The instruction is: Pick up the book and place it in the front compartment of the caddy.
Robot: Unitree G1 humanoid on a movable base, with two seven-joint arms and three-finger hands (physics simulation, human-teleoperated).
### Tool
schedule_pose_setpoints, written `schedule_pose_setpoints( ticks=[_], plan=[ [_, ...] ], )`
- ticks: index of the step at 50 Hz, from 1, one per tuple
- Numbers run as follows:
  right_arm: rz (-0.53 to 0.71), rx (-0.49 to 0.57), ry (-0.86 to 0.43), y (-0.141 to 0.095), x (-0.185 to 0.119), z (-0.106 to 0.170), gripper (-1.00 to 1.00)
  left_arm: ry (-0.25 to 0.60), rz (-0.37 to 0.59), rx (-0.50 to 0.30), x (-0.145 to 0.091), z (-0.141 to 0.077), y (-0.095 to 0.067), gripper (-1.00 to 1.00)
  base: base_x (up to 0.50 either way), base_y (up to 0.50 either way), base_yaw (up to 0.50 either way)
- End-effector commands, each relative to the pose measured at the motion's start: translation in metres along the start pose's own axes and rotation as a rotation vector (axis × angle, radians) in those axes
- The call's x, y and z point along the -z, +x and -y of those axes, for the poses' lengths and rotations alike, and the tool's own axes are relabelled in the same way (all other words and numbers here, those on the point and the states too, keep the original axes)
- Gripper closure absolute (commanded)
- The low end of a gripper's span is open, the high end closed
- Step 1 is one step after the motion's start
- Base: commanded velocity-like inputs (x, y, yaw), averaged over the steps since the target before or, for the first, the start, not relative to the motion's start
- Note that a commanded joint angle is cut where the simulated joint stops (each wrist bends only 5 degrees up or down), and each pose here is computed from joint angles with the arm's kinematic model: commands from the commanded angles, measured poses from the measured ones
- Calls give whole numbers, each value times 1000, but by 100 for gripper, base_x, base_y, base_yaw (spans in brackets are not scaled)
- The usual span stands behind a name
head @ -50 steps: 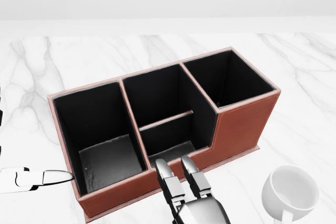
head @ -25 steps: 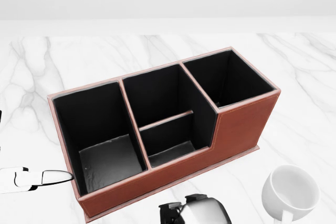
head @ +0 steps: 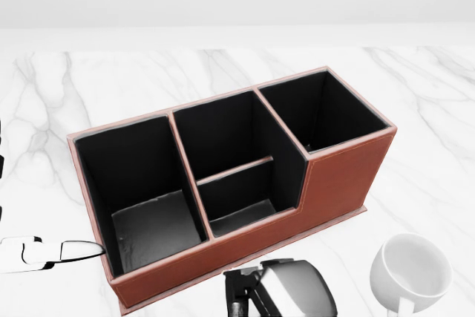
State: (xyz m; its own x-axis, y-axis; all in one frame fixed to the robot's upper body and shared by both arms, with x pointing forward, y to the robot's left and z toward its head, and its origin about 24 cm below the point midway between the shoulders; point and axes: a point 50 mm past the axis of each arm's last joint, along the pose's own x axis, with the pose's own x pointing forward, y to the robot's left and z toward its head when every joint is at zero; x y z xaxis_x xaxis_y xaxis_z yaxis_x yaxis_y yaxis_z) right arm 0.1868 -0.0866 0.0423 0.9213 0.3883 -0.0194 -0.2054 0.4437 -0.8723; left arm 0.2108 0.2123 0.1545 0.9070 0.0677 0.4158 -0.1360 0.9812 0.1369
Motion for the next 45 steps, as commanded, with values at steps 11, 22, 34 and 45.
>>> schedule_pose_setpoints(
  ticks=[11,22,34,45],
  plan=[
    [98,108,46,0,-21,50,100,1,2,-2,0,0,0,-100,0,0,0],
    [167,160,42,1,-34,77,100,2,1,-3,0,-1,0,-100,0,0,0],
    [266,211,20,6,-51,105,100,2,1,-4,0,-1,0,-100,0,0,0],
    [318,246,-16,15,-60,123,100,3,7,-7,-2,-3,0,-100,0,0,0]
  ],
)
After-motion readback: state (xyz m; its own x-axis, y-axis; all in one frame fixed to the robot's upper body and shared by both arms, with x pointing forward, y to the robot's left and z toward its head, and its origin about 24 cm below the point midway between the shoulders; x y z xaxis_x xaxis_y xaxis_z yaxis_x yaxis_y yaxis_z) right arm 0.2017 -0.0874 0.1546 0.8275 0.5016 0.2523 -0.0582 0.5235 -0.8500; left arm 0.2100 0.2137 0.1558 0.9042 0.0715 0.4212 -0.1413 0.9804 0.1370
